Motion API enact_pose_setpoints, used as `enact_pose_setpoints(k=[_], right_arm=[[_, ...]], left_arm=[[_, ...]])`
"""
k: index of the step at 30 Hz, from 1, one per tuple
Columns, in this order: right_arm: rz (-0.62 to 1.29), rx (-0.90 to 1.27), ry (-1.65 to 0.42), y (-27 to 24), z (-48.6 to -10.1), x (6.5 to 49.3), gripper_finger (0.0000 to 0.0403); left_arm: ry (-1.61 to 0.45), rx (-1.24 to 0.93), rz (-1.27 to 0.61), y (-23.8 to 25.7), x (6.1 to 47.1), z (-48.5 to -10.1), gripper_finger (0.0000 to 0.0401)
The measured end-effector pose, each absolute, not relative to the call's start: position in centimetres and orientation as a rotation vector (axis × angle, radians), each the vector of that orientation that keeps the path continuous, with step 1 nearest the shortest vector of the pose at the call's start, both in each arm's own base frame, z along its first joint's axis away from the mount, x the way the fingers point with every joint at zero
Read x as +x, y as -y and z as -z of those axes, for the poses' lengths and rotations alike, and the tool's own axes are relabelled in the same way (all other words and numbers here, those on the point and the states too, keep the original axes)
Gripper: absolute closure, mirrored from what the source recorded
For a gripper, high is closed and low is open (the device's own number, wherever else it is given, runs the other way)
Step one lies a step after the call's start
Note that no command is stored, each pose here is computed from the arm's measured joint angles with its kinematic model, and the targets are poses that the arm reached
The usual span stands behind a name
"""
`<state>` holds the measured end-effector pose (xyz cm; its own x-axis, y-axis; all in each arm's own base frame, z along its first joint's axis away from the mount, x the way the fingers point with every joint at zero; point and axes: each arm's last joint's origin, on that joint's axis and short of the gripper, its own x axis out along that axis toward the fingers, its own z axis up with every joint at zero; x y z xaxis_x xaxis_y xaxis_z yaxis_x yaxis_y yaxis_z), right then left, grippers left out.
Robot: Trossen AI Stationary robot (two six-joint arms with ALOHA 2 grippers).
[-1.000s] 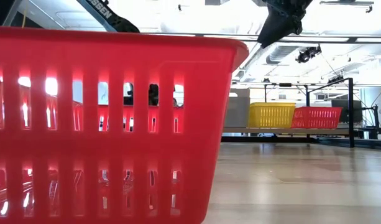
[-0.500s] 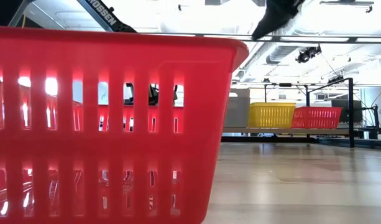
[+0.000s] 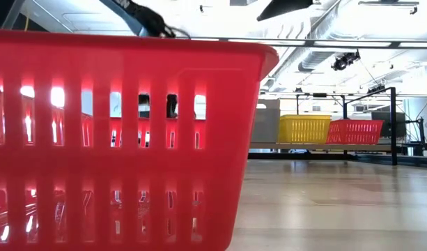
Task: Stack baskets on shelf by color
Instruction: Stack the top red bin on top of the red bin on the shelf
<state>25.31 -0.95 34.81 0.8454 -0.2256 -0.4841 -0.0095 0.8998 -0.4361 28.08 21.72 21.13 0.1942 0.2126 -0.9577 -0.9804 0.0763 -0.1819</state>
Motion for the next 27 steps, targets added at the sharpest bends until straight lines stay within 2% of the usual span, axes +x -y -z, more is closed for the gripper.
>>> enact_pose_setpoints(k=[6,15,21,27], right_arm=[[0.066,-0.554,-0.501,0.9,-34.7,26.6,0.0272],[0.025,-0.650,-0.416,0.8,-33.8,29.6,0.0272],[0.026,-0.651,-0.416,0.8,-32.2,31.7,0.0272],[0.068,-0.633,-0.435,0.9,-30.4,33.6,0.0272]], left_arm=[[-0.904,-0.990,-1.216,-19.8,28.2,-26.2,0.0398],[-0.703,-0.924,-1.222,-17.0,28.8,-32.3,0.0398],[-0.648,-0.871,-1.187,-14.7,30.1,-34.0,0.0398],[-0.624,-0.838,-1.188,-12.9,30.8,-34.2,0.0398]])
